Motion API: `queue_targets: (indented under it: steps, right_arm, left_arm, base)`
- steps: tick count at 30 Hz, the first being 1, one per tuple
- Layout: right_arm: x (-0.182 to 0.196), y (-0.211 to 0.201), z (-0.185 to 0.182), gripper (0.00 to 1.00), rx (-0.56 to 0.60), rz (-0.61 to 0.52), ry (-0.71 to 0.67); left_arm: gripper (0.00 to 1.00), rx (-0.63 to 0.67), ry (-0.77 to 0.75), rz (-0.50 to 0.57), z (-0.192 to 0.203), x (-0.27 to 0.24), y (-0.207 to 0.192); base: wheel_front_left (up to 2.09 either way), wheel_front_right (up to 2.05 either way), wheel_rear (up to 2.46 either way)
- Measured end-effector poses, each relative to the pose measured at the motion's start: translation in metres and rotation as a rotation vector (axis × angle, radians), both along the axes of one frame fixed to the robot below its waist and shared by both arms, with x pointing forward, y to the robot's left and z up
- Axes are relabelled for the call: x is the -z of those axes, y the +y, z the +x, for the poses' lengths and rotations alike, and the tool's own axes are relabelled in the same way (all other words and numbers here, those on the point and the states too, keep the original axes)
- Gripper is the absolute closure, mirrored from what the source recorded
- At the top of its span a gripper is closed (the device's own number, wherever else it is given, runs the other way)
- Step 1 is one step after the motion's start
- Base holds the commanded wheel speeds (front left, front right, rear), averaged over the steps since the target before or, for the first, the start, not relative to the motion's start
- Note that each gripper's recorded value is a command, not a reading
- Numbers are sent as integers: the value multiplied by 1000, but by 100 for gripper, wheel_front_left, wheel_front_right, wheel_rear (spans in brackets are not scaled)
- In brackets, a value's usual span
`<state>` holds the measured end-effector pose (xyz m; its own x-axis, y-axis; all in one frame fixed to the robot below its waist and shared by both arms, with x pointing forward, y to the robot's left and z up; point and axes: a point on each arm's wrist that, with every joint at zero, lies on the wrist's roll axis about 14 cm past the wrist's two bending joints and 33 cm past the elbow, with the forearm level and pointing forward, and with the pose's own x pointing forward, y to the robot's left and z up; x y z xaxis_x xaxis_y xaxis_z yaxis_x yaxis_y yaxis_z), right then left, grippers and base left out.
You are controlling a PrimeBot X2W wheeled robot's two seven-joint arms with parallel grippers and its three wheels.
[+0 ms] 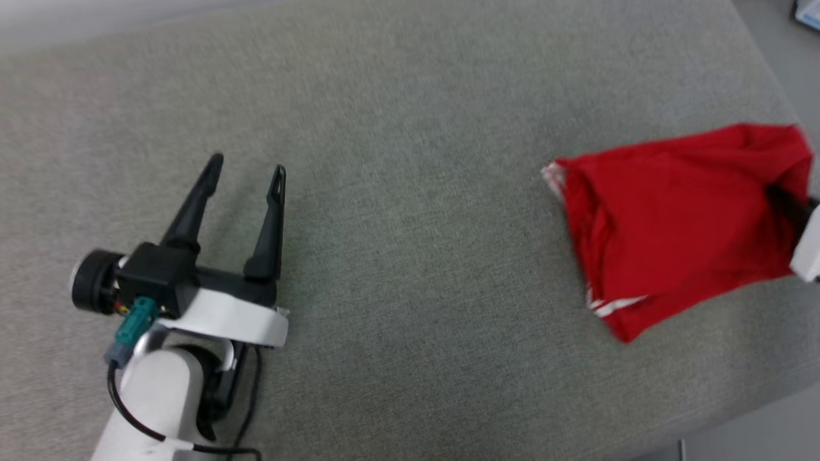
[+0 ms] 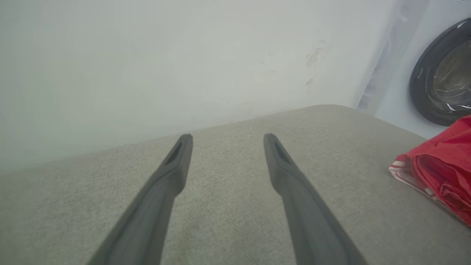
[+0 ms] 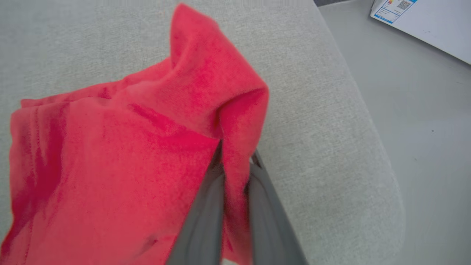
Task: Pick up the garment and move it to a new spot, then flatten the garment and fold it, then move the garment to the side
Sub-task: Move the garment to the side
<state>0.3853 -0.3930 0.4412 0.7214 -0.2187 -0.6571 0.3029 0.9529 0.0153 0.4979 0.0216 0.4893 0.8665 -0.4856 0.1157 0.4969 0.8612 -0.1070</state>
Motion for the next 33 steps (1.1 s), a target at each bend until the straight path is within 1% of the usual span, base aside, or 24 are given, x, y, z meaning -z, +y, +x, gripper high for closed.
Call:
queue_targets:
  steps: [6, 13, 18, 19, 20, 21, 25, 30, 33]
  right_arm:
    - [0, -53, 14, 100, 108, -102, 7]
    - [3, -99, 25, 100, 207, -207, 1]
    - [13, -116, 27, 100, 240, -267, 11]
    - [14, -116, 29, 80, 243, -272, 3]
    - [15, -116, 30, 18, 244, -276, -3]
    - [15, -117, 31, 0, 244, -285, -10]
    - [9, -118, 33, 0, 237, -334, -63]
    - [-11, -119, 42, 0, 208, -409, -172]
    - [-30, -117, 48, 0, 184, -459, -267]
  left_arm:
    - [0, 45, -7, 5, 27, 17, -12]
    - [0, 63, 16, 12, 46, 44, -14]
    - [0, 67, 29, 14, 51, 57, -14]
    - [0, 67, 30, 16, 51, 58, -14]
    - [0, 67, 31, 18, 51, 58, -14]
    - [0, 69, 28, 17, 51, 57, -14]
    - [0, 71, 21, 17, 49, 51, -15]
    - [0, 51, 14, 18, 47, 45, -9]
    - [0, 35, 21, 18, 42, 41, -4]
  base:
    - [0, 0, 0]
    - [0, 0, 0]
    - [0, 0, 0]
    - [0, 0, 0]
    - [0, 0, 0]
    - [0, 0, 0]
    - [0, 0, 0]
    - [0, 0, 0]
    - [0, 0, 0]
